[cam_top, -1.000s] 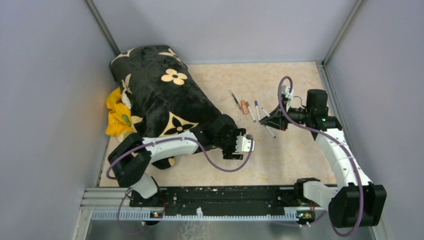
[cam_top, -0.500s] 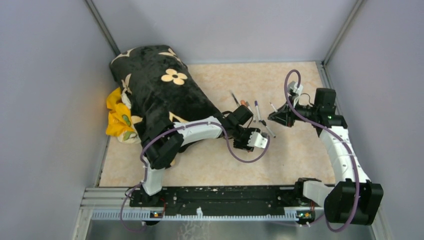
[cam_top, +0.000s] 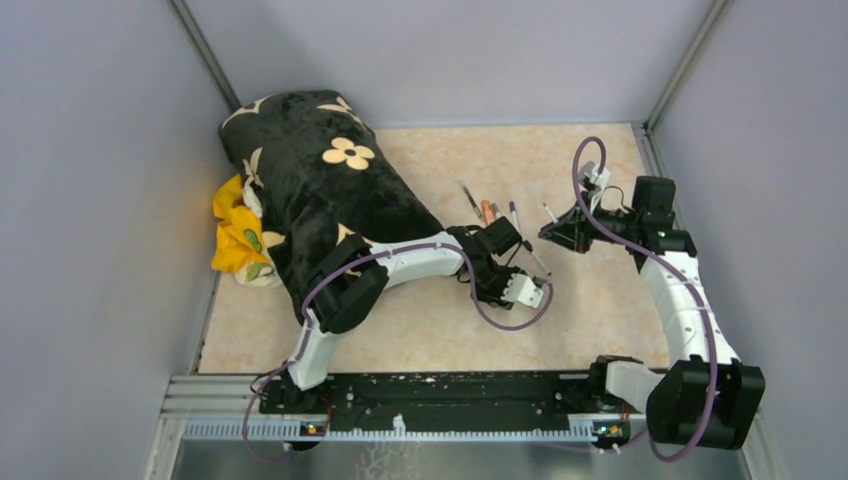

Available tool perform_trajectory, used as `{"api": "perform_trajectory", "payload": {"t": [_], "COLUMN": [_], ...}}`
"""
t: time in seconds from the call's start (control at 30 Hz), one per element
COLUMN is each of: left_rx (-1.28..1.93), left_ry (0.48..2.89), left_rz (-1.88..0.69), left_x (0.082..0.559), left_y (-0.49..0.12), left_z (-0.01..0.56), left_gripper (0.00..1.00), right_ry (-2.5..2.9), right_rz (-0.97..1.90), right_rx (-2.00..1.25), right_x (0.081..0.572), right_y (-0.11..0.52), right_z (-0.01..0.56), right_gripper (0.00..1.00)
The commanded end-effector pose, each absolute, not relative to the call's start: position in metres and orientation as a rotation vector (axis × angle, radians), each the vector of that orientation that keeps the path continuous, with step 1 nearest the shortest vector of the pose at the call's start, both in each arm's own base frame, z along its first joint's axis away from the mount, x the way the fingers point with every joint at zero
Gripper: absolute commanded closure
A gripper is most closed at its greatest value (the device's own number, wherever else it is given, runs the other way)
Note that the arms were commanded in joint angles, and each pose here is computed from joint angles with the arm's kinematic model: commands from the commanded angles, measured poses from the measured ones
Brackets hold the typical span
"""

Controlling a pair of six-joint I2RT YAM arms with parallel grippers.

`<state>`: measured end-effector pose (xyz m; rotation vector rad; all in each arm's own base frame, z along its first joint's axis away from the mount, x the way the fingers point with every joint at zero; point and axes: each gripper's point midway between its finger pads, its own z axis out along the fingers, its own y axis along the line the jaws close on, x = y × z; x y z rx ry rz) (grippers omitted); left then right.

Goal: Insert the pens into the pen caps
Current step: Insert the pen cap onto the pen.

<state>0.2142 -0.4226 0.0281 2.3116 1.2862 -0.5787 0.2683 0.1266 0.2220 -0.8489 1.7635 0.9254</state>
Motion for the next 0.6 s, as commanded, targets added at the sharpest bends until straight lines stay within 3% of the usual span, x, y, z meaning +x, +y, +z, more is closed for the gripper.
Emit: {"api": "perform_trajectory", "payload": {"t": [0.0, 0.57], "left_rx": [2.378, 2.435], "left_ry": [1.283, 1.329], "left_rz": [-0.575, -0.523], "left_x": [0.211, 0.211], "left_y": [-0.421, -0.415], "left_z": [0.022, 0.012], "left_gripper": [0.50, 0.63], "right_ry": [1.701, 1.681], "right_rz": [0.910, 0.931], "right_rx": [-0.863, -0.849], "right_x": [0.273, 0.270], "right_y": [0.124, 0.120], "right_z": [0.245, 0.251], "right_gripper": [1.00, 1.00]}}
